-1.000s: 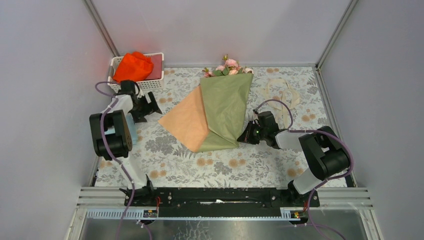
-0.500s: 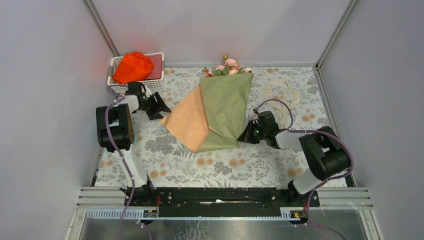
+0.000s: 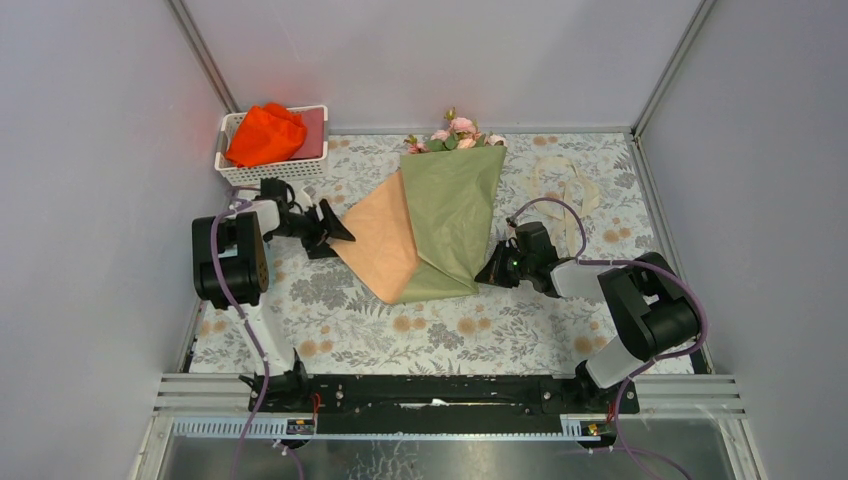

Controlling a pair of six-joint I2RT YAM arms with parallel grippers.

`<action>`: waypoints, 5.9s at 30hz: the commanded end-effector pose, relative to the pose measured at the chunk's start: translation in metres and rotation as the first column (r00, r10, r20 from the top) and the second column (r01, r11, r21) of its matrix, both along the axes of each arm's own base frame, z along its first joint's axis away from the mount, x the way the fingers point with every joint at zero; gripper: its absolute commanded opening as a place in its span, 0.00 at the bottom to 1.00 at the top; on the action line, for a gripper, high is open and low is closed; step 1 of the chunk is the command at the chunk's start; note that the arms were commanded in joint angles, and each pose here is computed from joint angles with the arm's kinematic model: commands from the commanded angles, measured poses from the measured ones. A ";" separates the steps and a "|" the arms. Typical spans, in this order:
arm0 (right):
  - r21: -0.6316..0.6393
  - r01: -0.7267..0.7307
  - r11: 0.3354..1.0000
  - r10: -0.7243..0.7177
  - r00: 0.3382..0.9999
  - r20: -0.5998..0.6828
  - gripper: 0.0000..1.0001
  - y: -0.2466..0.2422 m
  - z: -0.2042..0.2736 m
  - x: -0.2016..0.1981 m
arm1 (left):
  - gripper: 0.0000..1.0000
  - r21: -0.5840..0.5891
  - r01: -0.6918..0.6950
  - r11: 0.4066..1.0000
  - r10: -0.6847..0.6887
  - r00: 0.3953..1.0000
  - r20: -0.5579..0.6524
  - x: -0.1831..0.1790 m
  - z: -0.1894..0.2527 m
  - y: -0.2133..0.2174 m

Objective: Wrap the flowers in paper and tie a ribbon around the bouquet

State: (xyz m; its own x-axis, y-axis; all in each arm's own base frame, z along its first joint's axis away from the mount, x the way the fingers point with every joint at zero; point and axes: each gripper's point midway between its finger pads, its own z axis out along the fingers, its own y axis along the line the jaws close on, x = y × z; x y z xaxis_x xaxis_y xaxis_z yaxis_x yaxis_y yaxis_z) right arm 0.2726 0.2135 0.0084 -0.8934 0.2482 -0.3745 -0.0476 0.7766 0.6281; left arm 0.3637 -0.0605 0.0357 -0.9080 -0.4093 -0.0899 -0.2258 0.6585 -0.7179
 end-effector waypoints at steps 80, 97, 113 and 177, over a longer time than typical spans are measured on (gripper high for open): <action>-0.931 -0.026 0.365 0.480 0.861 0.164 0.28 0.024 0.062 0.113 | 0.03 0.403 0.202 0.893 -0.286 0.944 0.162 0.047 0.013 -0.071; -0.116 -0.344 0.932 0.362 0.906 0.219 0.05 0.107 0.006 0.090 | 0.00 0.279 0.267 0.923 -0.343 0.897 0.279 0.043 0.080 -0.100; -0.054 -0.176 0.983 0.180 0.981 0.069 0.02 0.076 -0.045 0.057 | 0.00 0.065 0.462 0.885 -0.448 0.802 0.395 0.075 0.148 -0.243; -0.106 -0.032 0.994 0.059 0.964 0.260 0.35 0.001 0.066 0.087 | 0.01 0.362 0.452 0.815 -0.557 0.783 0.276 0.101 -0.014 -0.308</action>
